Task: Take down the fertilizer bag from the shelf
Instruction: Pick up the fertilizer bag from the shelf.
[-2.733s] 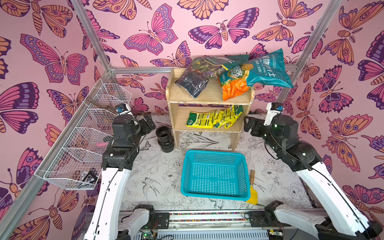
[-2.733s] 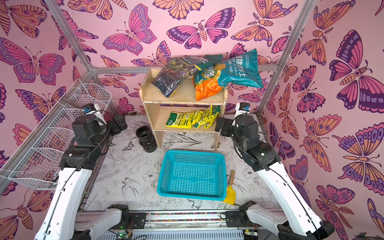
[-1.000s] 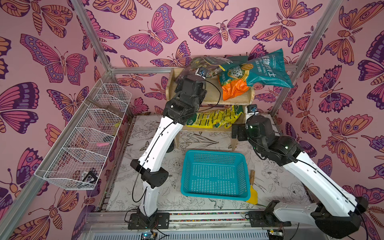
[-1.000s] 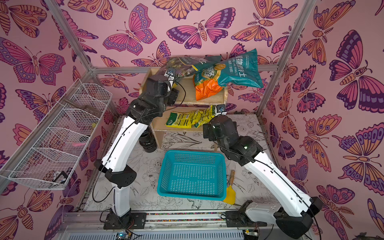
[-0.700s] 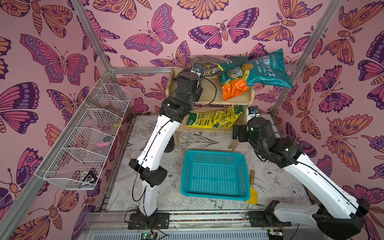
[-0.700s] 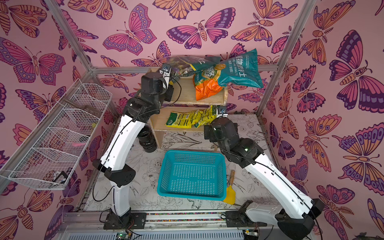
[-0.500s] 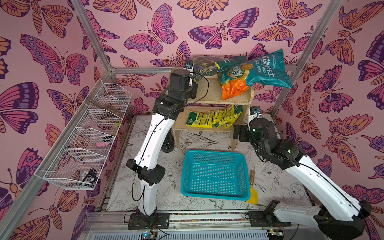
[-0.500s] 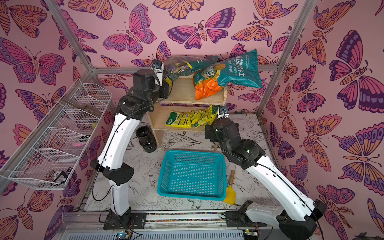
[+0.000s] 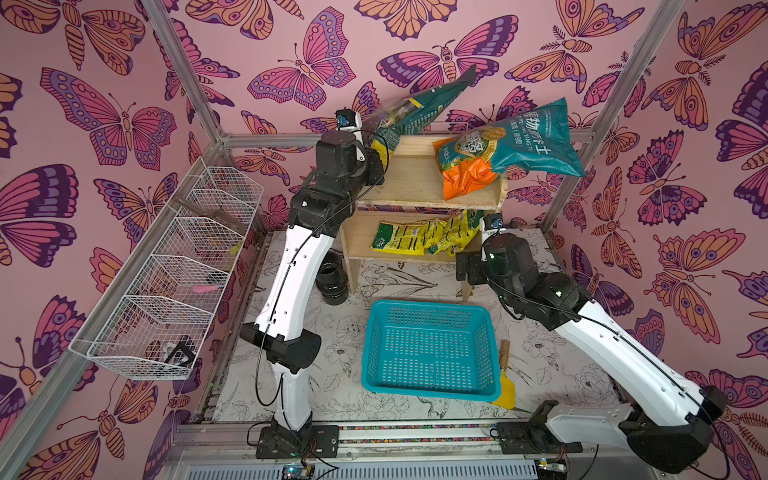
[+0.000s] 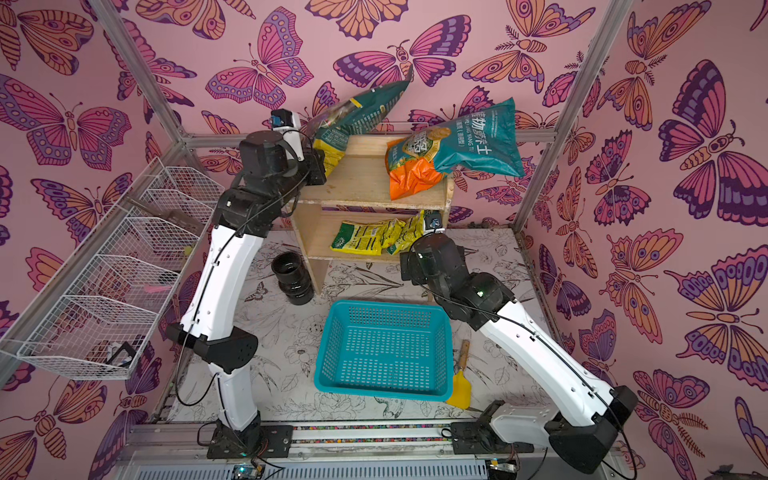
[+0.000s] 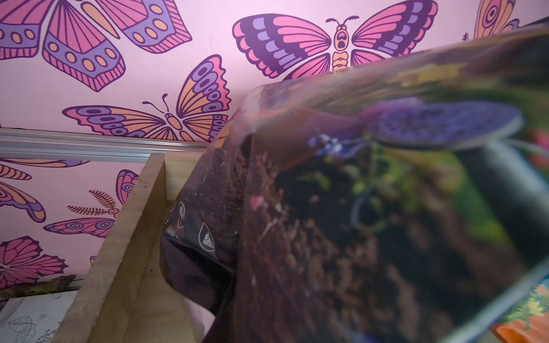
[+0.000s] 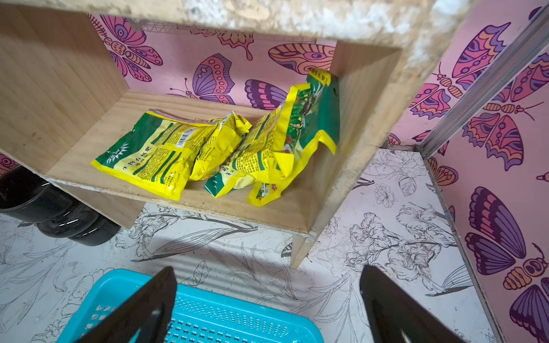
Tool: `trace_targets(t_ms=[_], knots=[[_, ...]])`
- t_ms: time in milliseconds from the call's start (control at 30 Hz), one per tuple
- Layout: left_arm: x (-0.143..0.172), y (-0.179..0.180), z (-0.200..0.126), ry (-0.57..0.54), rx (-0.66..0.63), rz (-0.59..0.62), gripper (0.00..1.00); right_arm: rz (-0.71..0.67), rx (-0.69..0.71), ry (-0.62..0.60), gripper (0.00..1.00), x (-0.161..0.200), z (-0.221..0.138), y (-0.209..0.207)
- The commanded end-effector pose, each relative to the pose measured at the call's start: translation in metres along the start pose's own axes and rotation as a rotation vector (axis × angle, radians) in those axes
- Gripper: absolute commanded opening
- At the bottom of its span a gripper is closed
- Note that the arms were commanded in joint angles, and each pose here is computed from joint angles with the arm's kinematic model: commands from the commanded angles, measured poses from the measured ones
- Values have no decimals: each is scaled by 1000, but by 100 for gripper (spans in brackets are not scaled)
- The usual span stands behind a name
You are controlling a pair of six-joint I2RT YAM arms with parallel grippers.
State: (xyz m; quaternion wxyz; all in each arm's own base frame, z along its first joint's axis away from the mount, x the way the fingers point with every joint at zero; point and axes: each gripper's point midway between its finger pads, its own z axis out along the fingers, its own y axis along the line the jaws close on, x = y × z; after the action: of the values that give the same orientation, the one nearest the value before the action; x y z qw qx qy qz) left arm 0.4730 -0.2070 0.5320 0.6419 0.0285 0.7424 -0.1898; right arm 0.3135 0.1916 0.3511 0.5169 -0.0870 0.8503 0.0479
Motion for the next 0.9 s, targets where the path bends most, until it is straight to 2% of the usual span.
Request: trace_targets(t_ms=[0,233,500,667,867], knots=[[-129,-47,-99,-424,218,-66,0,19,-32,-27,99,-15,-9,2],[-147,-66,-159,-484,254,-20,0,50,-67,-132,99,-41,-29,0],[-141,-66,-223,-504,260,-1,0,37,-131,-56,99,-34,-38,7],[-104,-46,-245,-463,218,-26,0,146,-266,-46,99,-35,-62,18],[-42,-28,-242,-399,207,-116,0,268,-474,67,99,-13,-95,39]])
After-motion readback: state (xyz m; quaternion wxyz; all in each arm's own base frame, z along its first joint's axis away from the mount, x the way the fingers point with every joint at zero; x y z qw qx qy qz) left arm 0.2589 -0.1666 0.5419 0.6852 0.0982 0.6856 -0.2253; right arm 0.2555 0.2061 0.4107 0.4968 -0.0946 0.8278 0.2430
